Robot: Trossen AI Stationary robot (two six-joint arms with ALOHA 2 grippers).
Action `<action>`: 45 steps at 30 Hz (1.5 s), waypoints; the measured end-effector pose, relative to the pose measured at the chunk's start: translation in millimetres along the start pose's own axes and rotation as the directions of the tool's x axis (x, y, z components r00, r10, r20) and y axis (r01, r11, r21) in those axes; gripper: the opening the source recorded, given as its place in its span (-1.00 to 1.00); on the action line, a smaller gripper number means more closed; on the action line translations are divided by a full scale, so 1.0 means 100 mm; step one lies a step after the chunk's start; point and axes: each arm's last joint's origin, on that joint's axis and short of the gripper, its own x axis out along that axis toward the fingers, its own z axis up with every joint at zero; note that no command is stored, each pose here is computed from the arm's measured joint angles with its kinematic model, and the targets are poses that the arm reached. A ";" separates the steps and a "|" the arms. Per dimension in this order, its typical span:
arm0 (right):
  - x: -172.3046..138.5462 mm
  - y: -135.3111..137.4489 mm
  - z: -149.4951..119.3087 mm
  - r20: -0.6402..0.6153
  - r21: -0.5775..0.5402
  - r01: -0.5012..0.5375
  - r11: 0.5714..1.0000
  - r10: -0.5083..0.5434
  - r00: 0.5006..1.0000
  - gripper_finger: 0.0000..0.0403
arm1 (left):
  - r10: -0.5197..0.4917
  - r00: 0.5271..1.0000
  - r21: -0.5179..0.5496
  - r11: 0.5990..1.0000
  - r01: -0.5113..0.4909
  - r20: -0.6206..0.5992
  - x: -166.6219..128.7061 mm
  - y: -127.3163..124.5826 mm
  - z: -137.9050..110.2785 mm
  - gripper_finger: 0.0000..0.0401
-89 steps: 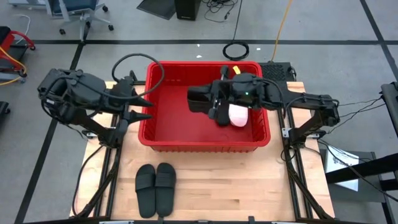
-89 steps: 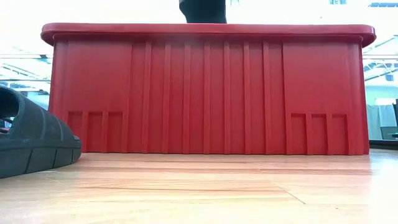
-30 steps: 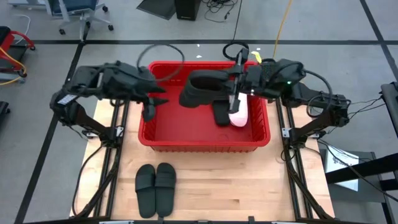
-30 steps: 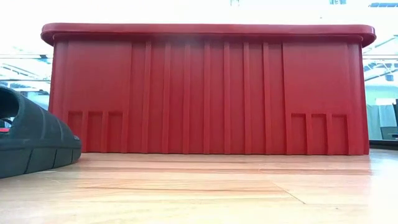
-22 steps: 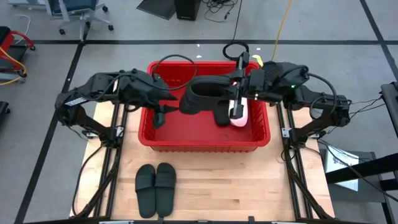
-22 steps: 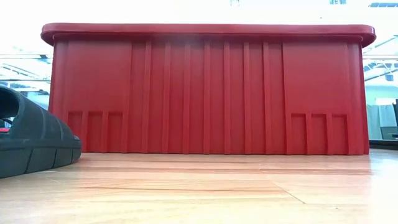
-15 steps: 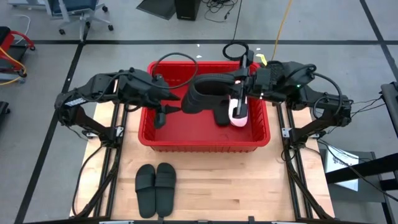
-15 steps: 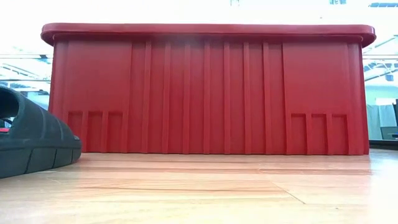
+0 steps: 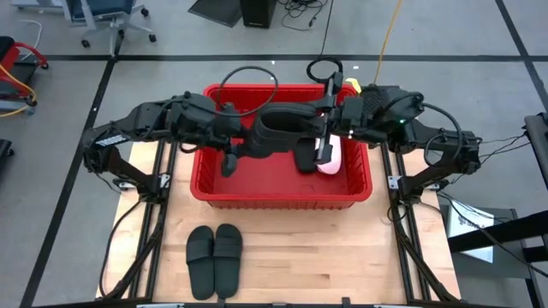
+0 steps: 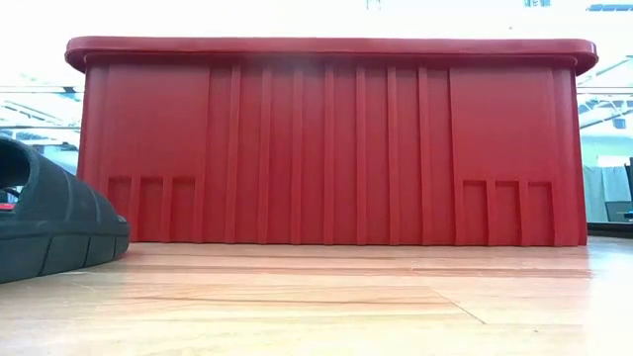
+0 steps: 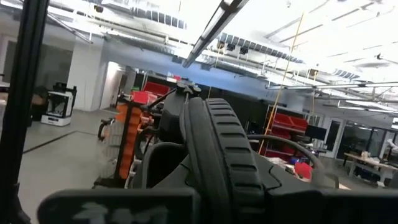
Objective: Pick and place slides into bin
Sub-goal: Stack the black slide on top of the black slide in the red bin
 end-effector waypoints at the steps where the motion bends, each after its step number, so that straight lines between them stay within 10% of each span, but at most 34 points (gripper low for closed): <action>1: 0.01 0.01 -0.01 -0.003 0.000 0.000 1.000 0.000 1.000 -0.83 | -0.007 1.000 0.000 1.000 0.007 -0.007 0.03 0.00 0.00 -0.13; 7: 0.02 0.01 -0.01 0.002 0.025 0.001 1.000 -0.001 1.000 -0.83 | -0.041 0.998 0.042 0.998 0.043 -0.039 0.18 -0.04 -0.02 -0.18; 14: 0.01 0.00 -0.01 -0.003 0.159 0.004 0.987 -0.004 1.000 -0.62 | 0.061 0.998 0.153 0.987 -0.056 -0.027 0.19 -0.03 -0.02 -0.72; 21: 0.01 0.02 -0.03 -0.025 0.308 0.001 0.952 0.007 1.000 -0.38 | 0.167 0.986 0.242 0.958 -0.156 -0.028 0.10 0.02 -0.03 -0.72; 39: -0.03 0.14 -0.13 -0.156 0.457 0.013 0.889 0.066 0.986 -0.26 | 0.560 0.827 0.552 0.703 -0.448 -0.041 -0.74 0.36 -0.19 -0.73; 45: -0.09 0.16 -0.03 -0.091 0.584 -0.097 0.806 0.184 0.979 -0.20 | 0.730 0.682 0.606 0.563 -0.562 -0.045 -1.08 0.44 -0.28 -0.73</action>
